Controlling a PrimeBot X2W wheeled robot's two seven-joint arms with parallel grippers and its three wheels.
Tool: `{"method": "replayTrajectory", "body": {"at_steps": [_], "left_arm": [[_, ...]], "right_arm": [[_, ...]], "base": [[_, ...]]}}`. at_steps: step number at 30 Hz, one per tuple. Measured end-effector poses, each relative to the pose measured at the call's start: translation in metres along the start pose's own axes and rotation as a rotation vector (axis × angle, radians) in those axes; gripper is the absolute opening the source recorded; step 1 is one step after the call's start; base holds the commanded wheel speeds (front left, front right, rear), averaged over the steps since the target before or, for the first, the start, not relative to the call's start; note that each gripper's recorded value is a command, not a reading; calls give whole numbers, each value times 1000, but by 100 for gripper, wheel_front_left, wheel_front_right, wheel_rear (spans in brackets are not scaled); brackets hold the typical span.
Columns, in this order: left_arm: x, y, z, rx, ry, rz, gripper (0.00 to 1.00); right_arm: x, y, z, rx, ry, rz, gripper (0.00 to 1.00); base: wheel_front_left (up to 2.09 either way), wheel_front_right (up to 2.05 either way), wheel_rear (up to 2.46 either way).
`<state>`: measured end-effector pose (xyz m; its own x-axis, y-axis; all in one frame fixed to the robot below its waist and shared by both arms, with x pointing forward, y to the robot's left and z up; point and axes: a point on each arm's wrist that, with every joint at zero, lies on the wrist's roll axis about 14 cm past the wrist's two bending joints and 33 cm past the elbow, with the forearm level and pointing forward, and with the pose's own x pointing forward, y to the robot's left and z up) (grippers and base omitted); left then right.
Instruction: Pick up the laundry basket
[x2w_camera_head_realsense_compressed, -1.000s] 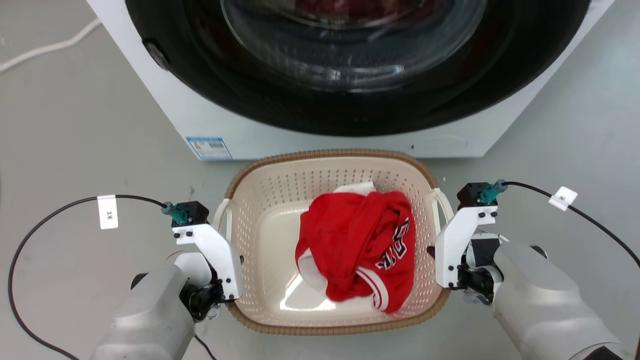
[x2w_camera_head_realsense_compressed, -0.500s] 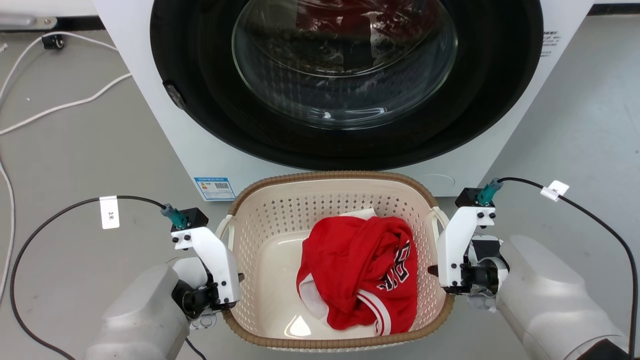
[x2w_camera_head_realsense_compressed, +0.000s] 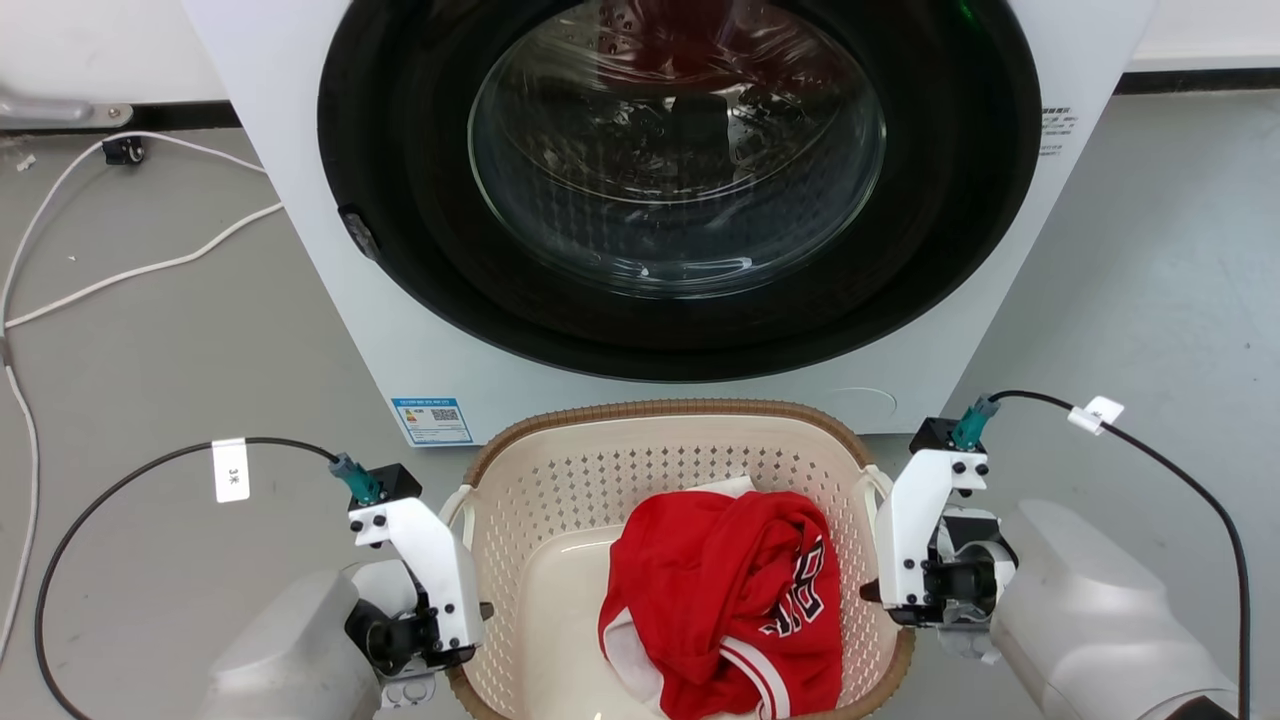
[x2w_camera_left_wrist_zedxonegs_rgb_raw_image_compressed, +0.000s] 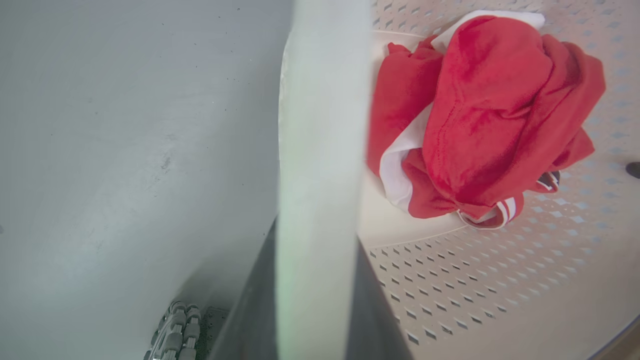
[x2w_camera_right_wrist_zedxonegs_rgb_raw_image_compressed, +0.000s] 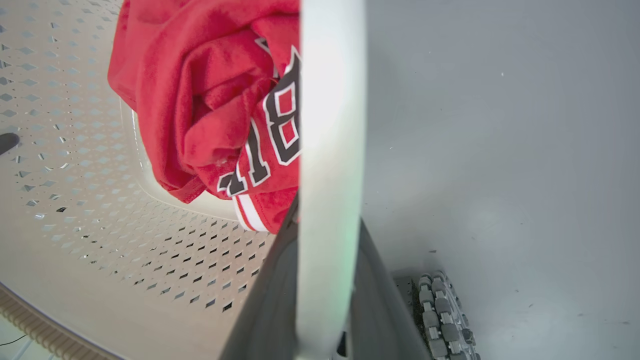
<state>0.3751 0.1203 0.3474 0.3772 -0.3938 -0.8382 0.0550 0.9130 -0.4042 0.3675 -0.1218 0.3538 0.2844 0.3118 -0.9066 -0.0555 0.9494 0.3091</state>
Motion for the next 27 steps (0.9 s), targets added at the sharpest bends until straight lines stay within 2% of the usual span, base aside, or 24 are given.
{"method": "replayTrajectory", "body": {"at_steps": [15, 27], "left_arm": [[0, -1, -18, -24, 14, -9, 0], [-2, -4, -19, -28, 4, -15, 0]], "right_arm": [[2, 0, -19, 15, 21, 1, 0], [0, 1, -19, 8, 8, 0, 0]], "base": [[0, 0, 0], [0, 0, 0]]}}
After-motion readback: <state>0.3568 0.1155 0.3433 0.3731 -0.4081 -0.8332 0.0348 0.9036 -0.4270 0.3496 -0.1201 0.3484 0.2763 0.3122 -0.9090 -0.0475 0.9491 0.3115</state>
